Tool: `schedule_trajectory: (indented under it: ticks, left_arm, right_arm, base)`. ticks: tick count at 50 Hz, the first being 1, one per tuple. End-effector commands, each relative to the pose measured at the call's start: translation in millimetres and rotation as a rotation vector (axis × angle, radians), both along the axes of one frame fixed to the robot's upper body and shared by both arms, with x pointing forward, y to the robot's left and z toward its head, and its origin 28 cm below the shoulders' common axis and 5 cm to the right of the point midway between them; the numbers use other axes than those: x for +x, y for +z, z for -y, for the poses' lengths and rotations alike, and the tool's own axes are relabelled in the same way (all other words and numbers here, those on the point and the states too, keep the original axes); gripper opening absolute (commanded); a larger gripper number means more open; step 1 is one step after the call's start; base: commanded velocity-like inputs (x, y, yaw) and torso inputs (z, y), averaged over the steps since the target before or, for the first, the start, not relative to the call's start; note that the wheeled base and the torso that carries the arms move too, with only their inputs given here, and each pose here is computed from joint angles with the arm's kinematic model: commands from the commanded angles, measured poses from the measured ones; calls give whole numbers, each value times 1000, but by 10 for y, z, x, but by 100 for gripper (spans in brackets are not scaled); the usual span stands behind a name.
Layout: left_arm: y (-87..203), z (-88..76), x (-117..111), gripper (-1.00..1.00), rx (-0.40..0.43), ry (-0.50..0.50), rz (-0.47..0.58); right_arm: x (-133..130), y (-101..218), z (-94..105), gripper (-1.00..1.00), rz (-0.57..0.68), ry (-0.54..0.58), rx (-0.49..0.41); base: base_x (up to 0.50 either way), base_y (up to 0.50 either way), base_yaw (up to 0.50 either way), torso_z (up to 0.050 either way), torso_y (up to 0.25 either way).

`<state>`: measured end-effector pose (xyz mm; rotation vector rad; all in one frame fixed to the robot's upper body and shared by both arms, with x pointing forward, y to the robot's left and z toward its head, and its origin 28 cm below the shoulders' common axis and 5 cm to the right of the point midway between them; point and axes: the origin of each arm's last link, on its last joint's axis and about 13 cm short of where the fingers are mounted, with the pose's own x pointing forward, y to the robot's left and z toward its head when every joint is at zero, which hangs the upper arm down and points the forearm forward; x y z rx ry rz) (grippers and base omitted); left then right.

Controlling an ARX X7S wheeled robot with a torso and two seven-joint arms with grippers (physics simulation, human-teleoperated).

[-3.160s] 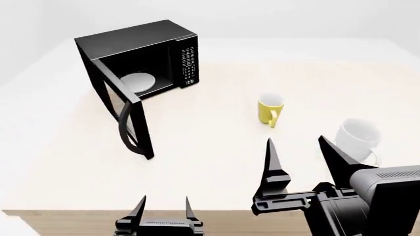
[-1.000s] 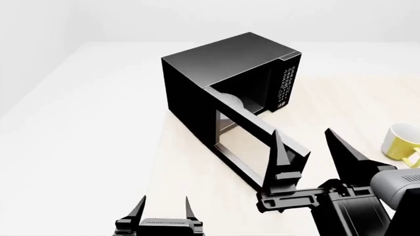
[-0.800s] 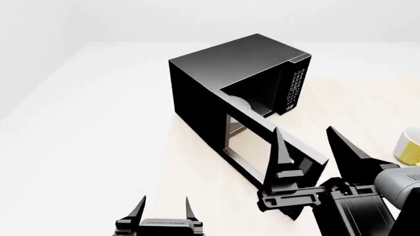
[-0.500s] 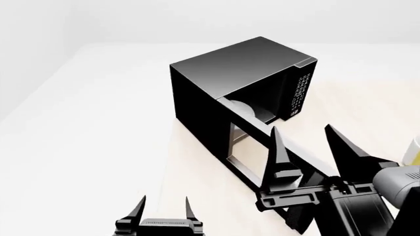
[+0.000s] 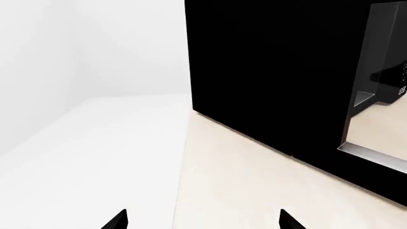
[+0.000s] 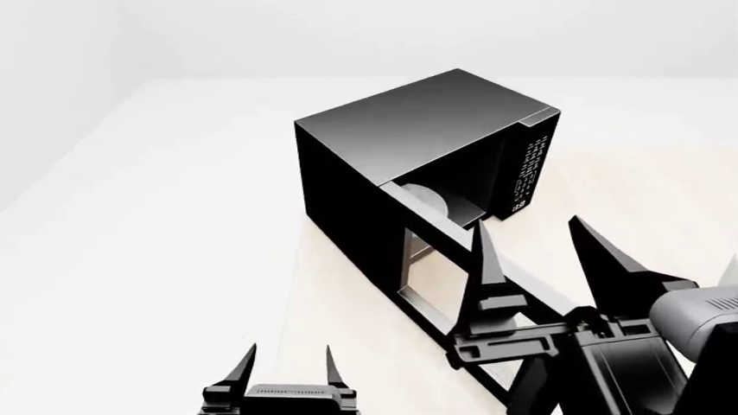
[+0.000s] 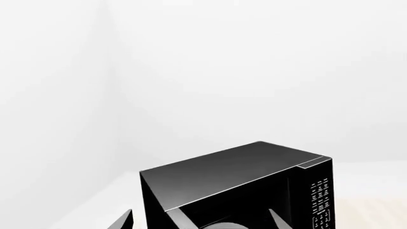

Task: Close the microwave.

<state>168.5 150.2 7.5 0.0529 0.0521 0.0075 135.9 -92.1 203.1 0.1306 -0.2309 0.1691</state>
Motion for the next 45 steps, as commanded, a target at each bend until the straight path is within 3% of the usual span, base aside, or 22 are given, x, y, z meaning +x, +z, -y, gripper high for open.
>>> schedule_trajectory:
  ticks: [1, 45]
  left_arm:
    - [0, 0, -1, 100, 0, 0, 0]
    - [0, 0, -1, 100, 0, 0, 0]
  right_arm:
    - [6, 16, -4, 100, -11, -3, -10]
    - [-88, 60, -123, 100, -179, 110, -103]
  base:
    - [0, 0, 0, 0, 0]
    - [0, 0, 0, 0, 0]
